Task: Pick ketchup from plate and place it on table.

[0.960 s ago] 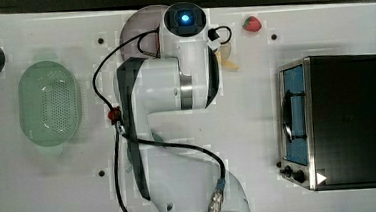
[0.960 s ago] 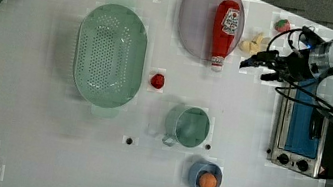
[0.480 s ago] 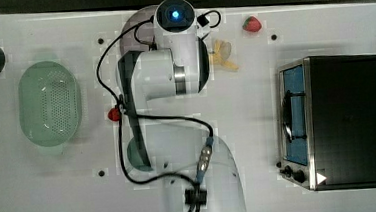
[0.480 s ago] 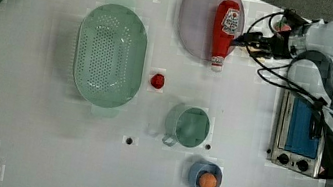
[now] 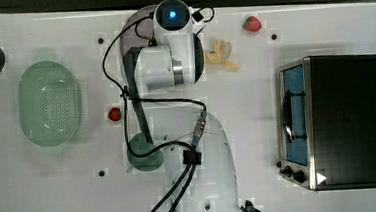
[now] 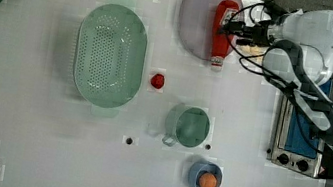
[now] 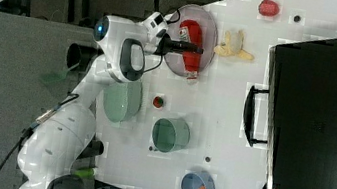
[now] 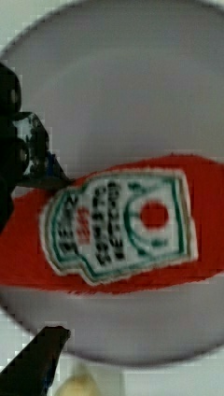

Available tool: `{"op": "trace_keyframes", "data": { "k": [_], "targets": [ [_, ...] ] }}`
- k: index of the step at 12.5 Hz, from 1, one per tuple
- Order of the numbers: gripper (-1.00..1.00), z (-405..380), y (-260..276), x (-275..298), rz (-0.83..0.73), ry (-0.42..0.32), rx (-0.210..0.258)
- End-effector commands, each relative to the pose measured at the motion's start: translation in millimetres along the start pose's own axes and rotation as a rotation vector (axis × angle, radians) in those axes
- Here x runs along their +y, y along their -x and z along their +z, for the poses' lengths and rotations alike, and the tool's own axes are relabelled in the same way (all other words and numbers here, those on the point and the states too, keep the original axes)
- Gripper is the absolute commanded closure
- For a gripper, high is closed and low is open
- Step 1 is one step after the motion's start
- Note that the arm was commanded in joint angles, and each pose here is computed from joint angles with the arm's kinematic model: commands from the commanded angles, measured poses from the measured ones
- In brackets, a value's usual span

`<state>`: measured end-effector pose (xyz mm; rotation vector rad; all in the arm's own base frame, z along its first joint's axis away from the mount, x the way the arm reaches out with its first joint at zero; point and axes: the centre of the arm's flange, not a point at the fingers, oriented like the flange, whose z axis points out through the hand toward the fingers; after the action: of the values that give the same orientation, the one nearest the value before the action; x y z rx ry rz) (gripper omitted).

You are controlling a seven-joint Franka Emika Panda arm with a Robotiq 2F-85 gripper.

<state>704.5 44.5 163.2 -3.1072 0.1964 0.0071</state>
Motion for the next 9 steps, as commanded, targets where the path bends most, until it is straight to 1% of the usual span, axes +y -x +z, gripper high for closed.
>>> {"op": "trace_keyframes", "data": {
  "k": [1,5,6,7,8,9],
  "targets": [
    [-1.0,-3.9,-14.0,-7.4,-0.037,-0.012,0.059],
    [-1.0,4.2,-17.0,-5.5,-0.034,-0.013,0.069],
    [-0.93,0.5,-19.3,-4.6,-0.032,-0.013,0.077],
    [-0.69,-4.6,-22.1,-4.4,-0.031,-0.013,0.085],
    [-0.43,-4.2,-22.5,-0.7,-0.027,-0.008,0.082],
    [-0.27,-6.4,-23.4,-0.2,-0.026,-0.008,0.087]
  ]
}}
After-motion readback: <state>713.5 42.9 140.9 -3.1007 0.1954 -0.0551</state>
